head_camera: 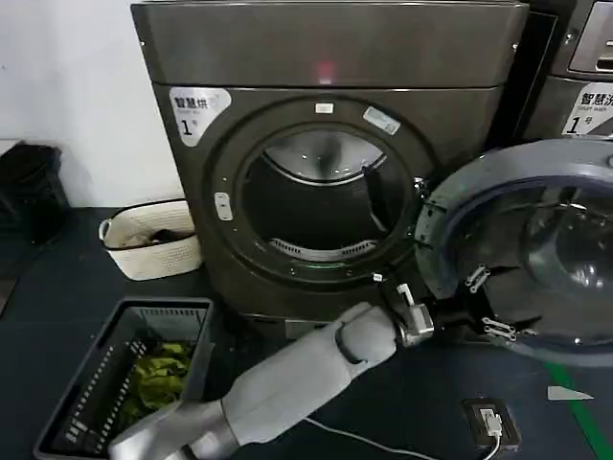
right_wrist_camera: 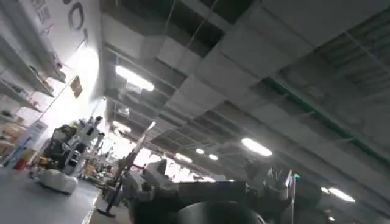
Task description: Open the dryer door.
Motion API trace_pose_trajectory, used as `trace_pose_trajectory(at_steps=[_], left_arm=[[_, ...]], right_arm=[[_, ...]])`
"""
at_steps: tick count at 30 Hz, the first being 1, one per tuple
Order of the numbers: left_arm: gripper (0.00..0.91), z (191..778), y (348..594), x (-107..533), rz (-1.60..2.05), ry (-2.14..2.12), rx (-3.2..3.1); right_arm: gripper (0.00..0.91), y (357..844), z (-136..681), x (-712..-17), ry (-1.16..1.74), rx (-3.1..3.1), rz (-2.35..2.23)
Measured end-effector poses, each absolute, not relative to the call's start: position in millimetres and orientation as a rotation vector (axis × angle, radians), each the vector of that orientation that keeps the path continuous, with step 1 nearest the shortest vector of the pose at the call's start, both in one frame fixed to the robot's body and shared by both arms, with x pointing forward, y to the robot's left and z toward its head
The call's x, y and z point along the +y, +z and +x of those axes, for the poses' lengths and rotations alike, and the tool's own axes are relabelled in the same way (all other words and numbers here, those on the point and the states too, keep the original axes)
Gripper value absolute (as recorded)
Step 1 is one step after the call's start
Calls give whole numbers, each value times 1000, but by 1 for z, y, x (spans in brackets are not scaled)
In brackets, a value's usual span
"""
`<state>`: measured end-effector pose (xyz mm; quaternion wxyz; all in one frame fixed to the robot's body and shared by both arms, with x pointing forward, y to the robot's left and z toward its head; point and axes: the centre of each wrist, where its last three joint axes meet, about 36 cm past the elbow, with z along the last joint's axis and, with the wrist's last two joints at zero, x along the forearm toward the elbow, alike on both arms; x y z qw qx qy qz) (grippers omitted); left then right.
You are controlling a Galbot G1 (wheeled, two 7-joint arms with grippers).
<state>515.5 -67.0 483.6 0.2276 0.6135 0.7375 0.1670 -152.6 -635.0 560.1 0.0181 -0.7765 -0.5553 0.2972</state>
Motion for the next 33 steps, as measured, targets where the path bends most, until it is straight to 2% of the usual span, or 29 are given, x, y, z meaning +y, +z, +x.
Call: trace_pose_trajectory(at_steps=[9,20,24,33], left_arm=[[907,507,469,15,1621,732,1833],[907,525,480,157,1537,1333,1368],[907,535,488,216,1597,1524,1123],[907,547,524,340,1488,2114,774]], right_arm=[[907,553,-138,-647,891,-1806,-2381],[907,540,-115,-660,859,-1880,-2338],[907,534,-108,-663,846,-1904,-2320],[907,521,-96,-661,814,-1957,-2271]])
